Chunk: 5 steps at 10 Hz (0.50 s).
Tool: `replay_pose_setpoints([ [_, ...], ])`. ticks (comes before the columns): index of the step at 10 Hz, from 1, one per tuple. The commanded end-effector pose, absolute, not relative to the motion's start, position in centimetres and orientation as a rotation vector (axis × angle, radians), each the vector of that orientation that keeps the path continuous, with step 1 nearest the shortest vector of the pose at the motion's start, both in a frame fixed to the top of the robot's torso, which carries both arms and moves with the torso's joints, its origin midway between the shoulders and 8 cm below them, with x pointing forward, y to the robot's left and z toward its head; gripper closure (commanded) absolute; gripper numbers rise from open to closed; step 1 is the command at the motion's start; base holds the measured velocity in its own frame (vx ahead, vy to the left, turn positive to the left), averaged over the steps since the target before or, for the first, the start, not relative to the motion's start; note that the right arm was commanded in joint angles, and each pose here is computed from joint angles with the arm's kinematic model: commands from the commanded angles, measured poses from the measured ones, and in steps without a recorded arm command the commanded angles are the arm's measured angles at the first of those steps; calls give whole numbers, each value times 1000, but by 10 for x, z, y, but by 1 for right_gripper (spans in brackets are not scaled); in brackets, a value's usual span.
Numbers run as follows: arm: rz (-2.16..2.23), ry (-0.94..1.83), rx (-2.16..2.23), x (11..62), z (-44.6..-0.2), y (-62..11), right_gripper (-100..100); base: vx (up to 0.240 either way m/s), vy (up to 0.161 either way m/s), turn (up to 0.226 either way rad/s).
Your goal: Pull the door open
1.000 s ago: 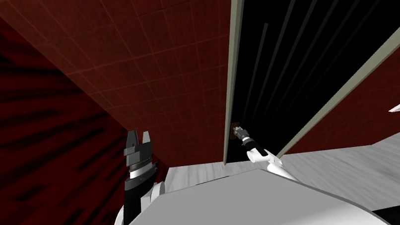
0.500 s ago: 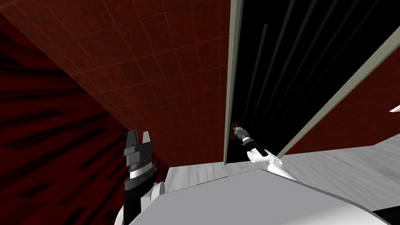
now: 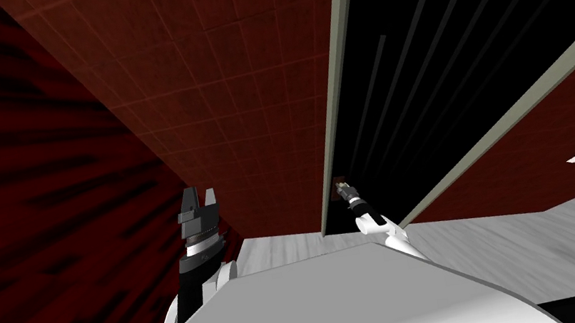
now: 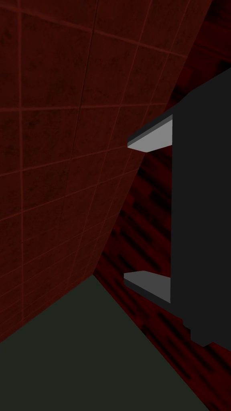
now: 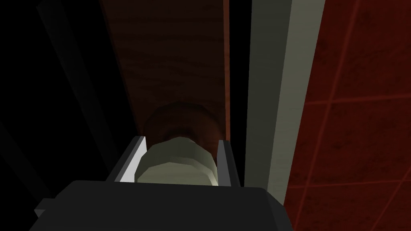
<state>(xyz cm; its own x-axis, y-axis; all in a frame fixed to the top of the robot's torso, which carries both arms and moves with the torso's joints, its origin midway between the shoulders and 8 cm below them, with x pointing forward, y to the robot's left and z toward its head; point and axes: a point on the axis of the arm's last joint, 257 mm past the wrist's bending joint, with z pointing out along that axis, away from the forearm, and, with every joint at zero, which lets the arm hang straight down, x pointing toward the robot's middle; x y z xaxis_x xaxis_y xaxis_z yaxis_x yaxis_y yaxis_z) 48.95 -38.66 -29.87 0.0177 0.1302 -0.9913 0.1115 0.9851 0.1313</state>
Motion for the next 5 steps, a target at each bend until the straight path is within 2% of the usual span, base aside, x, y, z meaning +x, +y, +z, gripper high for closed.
replay_pose_setpoints([
  [1,42,1554,219,488,-300,-385,100,-16,-8,26],
  [5,116,1542,299,485,-300,-386,100,-16,-9,29],
])
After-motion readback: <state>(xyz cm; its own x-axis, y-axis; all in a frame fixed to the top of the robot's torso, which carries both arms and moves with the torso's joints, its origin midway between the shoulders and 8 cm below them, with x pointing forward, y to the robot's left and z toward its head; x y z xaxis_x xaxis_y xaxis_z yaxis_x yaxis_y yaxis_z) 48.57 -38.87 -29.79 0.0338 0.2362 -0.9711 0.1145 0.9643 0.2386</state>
